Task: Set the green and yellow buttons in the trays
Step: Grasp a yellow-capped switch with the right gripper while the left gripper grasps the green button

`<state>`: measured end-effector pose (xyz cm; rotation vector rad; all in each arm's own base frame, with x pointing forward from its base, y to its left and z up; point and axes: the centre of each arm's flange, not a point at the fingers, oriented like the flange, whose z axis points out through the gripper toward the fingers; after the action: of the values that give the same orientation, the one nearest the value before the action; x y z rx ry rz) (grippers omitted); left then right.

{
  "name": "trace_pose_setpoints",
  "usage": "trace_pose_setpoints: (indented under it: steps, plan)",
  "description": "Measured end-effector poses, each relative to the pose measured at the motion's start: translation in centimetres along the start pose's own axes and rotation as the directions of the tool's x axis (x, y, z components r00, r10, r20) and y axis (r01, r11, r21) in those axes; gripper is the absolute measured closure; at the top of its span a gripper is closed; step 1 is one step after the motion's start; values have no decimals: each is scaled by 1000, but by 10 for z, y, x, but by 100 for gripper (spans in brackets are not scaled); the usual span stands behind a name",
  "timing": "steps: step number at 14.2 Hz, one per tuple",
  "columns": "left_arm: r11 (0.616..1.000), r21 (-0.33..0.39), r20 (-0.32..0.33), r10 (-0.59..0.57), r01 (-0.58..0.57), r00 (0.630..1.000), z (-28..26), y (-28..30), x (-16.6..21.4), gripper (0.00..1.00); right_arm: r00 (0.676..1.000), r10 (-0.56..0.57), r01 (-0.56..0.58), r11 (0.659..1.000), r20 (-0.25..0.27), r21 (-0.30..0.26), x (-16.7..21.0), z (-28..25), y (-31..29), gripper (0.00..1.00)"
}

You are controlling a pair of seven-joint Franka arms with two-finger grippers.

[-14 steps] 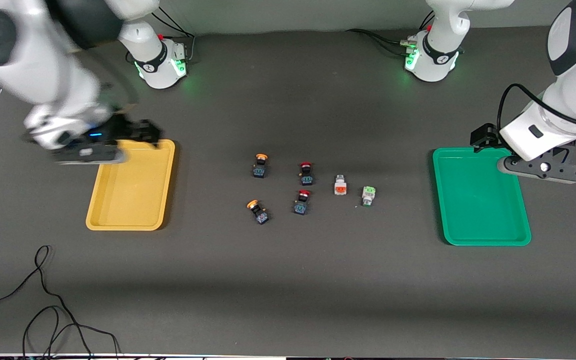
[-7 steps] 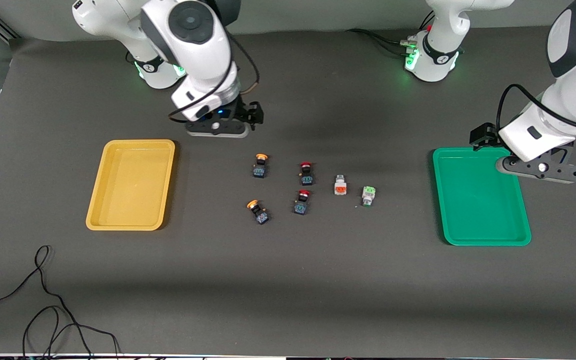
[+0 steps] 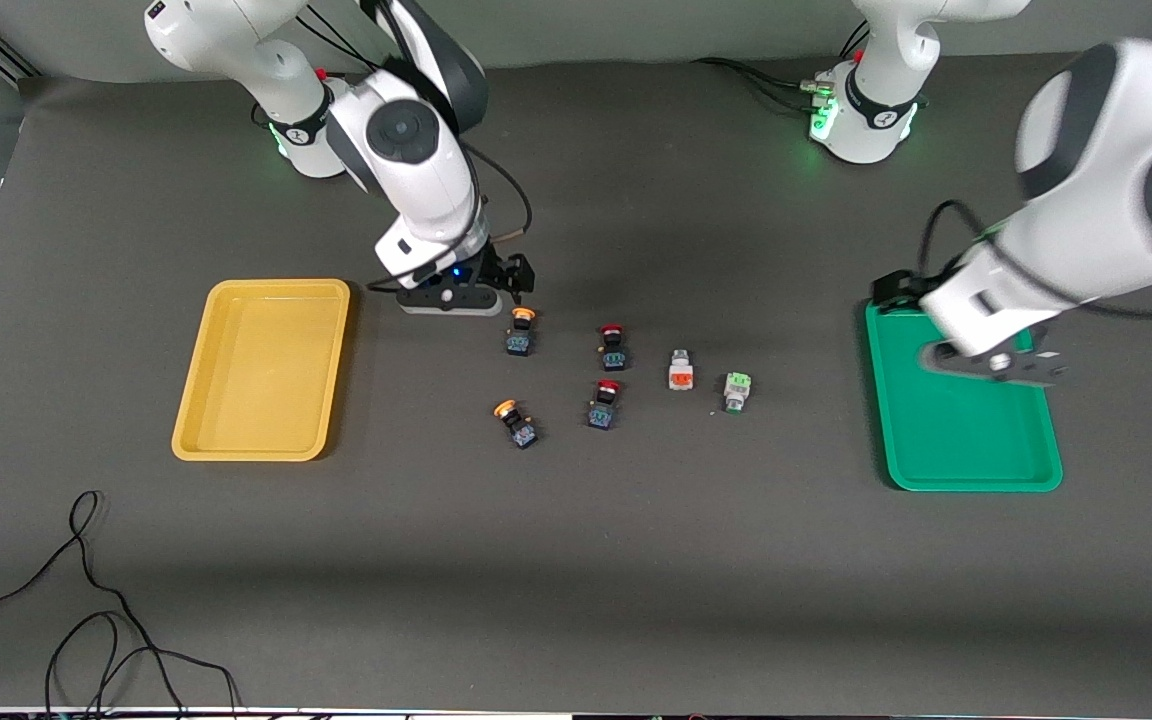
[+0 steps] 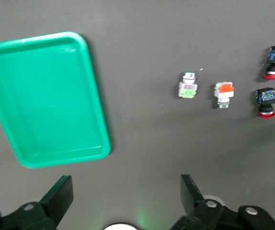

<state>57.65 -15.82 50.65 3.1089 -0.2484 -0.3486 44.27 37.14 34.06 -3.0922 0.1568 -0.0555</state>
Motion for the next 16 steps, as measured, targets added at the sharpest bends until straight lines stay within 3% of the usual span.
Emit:
trace_pose_setpoints:
  steps: [4, 9, 11, 12, 14, 16]
  plan:
    - [999, 10, 17, 37, -37, 999, 73, 62, 37, 1, 1000, -22, 22, 1000, -4, 3, -10, 86, -8, 0]
    - [997, -8, -81, 78, -79, 994, 202, 107, 72, 1, 999, -37, 38, 999, 15, -16, -21, 150, -8, 0]
    - [995, -14, -109, 92, -94, 990, 254, 117, 75, 0, 999, -37, 37, 999, 16, -18, -21, 152, -8, 7]
    - [995, -16, -119, 99, -102, 988, 277, 122, 74, 0, 999, -37, 37, 999, 17, -19, -21, 153, -8, 16]
    - [994, -17, -129, 109, -112, 986, 313, 126, 67, 0, 999, -36, 37, 999, 20, -22, -22, 156, -7, 43]
    - [994, -13, -114, 109, -111, 987, 330, 123, 57, 0, 999, -37, 37, 999, 17, -20, -21, 155, -8, 60]
